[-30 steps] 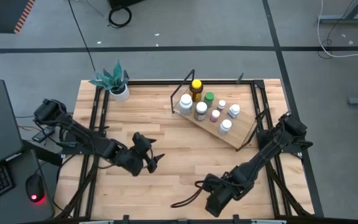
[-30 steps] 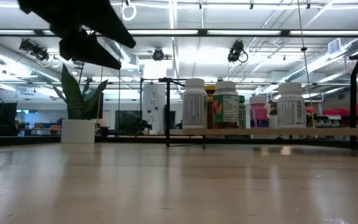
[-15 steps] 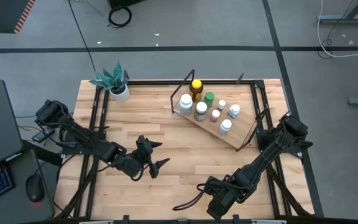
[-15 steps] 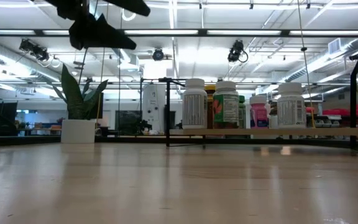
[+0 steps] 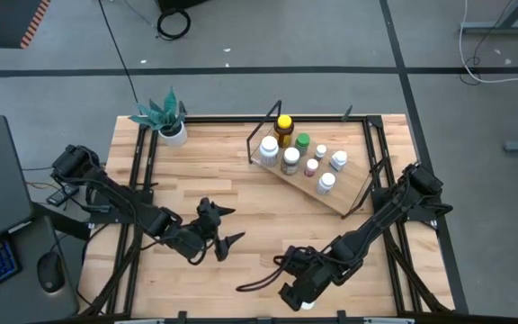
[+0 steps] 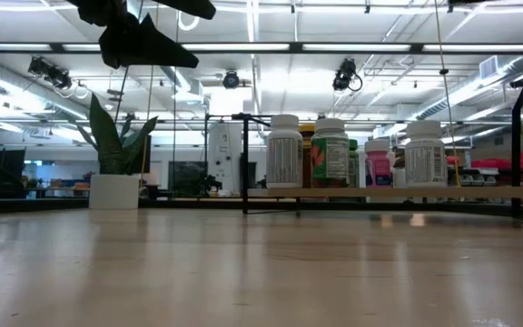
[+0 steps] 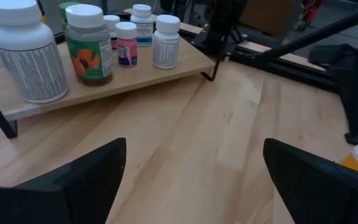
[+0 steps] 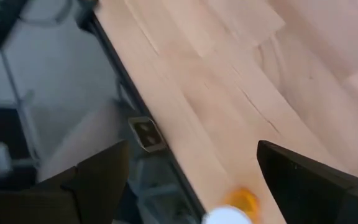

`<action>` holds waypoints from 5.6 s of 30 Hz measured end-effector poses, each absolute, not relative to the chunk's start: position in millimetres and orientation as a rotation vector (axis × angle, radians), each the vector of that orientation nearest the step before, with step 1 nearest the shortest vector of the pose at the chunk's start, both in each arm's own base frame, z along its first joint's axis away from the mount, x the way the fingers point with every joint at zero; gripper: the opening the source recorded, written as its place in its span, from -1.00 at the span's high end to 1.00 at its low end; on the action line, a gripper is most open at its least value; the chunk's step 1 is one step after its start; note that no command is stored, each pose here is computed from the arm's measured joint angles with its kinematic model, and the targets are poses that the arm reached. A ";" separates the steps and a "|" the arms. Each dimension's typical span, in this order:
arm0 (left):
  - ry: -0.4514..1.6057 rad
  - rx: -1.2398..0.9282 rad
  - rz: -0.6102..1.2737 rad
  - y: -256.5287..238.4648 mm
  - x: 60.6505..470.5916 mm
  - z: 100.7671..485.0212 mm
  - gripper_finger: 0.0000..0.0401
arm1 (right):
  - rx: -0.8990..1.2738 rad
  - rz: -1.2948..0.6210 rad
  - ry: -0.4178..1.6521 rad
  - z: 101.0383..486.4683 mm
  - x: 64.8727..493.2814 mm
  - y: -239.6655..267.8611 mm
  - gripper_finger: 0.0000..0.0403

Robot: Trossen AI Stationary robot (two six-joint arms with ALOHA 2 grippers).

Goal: Pick and place medicine bottles onto shelf by color
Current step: Put the orange pill bottle on the shelf

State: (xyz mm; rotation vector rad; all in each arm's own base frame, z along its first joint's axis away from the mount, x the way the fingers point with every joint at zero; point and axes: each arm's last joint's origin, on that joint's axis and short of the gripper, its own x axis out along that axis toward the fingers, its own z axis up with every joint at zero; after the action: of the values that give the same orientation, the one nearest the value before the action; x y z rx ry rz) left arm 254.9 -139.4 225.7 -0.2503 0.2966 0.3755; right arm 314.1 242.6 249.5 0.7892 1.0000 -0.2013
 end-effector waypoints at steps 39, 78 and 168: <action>0.268 -0.315 0.383 -126.8 264.5 229.4 -0.92 | 0.137 0.242 0.884 257.3 301.1 270.8 -0.51; 0.351 -0.331 0.347 -127.6 261.4 222.4 -0.92 | -0.068 0.149 1.100 181.7 269.1 313.2 -0.61; 0.473 -0.257 0.341 -130.2 252.3 211.6 -0.92 | 0.436 -0.706 1.175 279.6 158.2 28.4 -0.16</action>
State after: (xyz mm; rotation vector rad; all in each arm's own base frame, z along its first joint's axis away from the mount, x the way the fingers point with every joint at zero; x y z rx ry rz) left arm 252.3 -130.2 211.6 -0.2573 0.4726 0.3410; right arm 158.2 28.4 279.6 0.4355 1.1753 -0.7063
